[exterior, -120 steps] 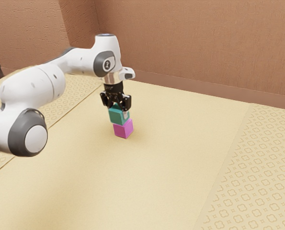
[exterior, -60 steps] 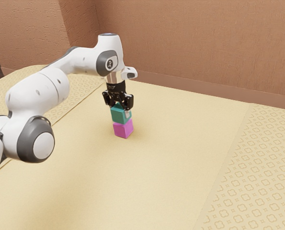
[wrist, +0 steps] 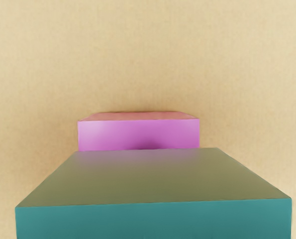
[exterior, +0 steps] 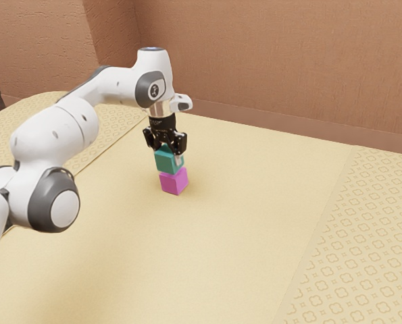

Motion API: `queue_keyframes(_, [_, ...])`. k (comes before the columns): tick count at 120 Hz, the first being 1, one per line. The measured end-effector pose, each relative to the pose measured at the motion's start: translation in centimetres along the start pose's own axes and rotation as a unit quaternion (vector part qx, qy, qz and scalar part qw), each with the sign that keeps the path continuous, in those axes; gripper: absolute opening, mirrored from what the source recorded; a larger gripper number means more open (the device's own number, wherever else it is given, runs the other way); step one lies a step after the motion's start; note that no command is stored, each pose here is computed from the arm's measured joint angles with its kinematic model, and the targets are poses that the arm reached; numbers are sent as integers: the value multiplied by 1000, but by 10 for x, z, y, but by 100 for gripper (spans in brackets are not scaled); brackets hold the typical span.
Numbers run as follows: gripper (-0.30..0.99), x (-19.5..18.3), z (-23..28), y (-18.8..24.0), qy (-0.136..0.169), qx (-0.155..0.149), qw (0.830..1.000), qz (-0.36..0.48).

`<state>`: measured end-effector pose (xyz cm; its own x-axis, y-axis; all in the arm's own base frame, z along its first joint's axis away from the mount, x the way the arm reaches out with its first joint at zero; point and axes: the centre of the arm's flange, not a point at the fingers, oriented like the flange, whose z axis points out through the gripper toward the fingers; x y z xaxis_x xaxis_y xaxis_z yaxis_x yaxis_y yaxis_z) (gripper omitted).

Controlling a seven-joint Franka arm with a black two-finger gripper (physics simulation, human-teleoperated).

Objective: Pick up the blue block with one arm, and put the blue block on the pink block with one arm

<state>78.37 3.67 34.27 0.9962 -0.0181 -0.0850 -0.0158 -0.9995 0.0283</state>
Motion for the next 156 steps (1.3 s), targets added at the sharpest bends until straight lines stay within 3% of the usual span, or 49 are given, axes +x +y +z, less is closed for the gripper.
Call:
queue_keyframes(89, [35, 5, 15, -3, -1, 0, 1000, -1])
queue_keyframes(118, [57, 5, 7, -3, 6, -2, 1000, 1])
queue_keyframes(156, [66, 2, -18, -3, 18, -1, 1000, 2])
